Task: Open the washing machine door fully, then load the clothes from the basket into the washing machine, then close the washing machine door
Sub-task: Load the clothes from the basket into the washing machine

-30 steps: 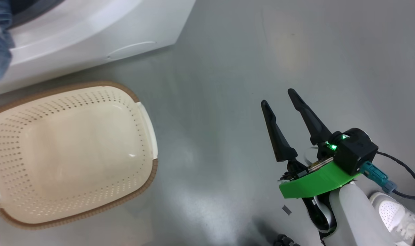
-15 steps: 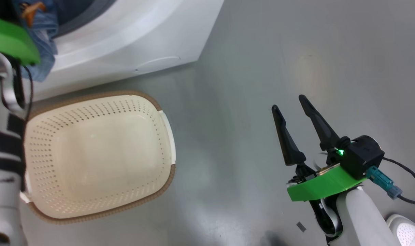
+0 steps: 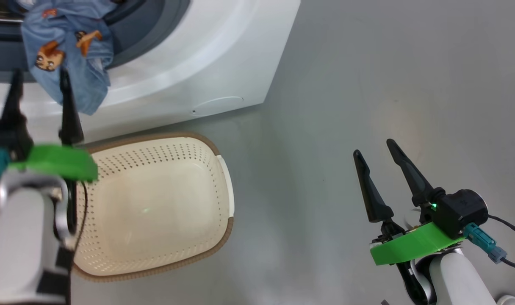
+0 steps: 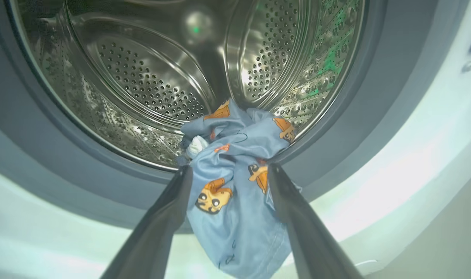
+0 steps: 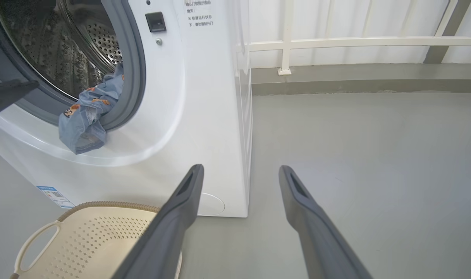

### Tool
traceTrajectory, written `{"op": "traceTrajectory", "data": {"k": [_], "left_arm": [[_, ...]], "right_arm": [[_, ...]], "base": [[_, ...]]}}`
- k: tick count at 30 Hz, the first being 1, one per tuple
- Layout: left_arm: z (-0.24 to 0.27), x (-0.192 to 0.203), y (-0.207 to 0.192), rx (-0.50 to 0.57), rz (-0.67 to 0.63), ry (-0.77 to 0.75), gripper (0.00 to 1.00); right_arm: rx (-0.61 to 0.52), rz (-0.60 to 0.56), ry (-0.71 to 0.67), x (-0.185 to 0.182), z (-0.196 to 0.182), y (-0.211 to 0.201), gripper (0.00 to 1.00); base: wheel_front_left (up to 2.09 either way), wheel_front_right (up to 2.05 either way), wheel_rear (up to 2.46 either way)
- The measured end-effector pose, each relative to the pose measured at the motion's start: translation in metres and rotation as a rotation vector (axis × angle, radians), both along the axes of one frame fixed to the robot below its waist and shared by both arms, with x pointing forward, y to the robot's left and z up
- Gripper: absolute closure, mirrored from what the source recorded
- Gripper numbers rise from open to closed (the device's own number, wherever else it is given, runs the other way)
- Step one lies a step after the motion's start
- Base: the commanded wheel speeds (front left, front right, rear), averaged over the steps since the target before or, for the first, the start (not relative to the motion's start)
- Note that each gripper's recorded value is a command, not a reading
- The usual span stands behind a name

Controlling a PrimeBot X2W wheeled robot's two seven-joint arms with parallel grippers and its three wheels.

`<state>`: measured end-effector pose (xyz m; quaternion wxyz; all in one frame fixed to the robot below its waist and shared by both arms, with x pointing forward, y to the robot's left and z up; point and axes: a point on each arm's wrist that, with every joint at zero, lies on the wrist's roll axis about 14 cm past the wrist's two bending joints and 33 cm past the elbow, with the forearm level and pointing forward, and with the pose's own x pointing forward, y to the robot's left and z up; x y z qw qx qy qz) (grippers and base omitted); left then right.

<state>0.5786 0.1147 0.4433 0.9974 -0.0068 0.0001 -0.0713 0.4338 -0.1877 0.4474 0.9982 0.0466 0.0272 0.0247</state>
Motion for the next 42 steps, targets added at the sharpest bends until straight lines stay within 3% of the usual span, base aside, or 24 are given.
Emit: {"op": "traceTrajectory", "data": {"k": [10,22,42], "left_arm": [[-0.014,-0.074,0.024,-0.081,0.066,0.063,0.0],[0.002,-0.124,0.041,-0.1,0.113,0.052,0.0],[-0.003,-0.157,0.051,-0.096,0.135,0.087,0.0]], "right_arm": [[-0.007,0.003,0.001,-0.007,0.002,-0.002,0.0],[-0.004,0.028,-0.044,-0.013,0.019,0.005,0.0],[-0.006,0.014,-0.041,-0.023,0.021,0.0,0.0]], "base": [[0.0,0.0,0.0],[0.0,0.0,0.0],[0.0,0.0,0.0]]}}
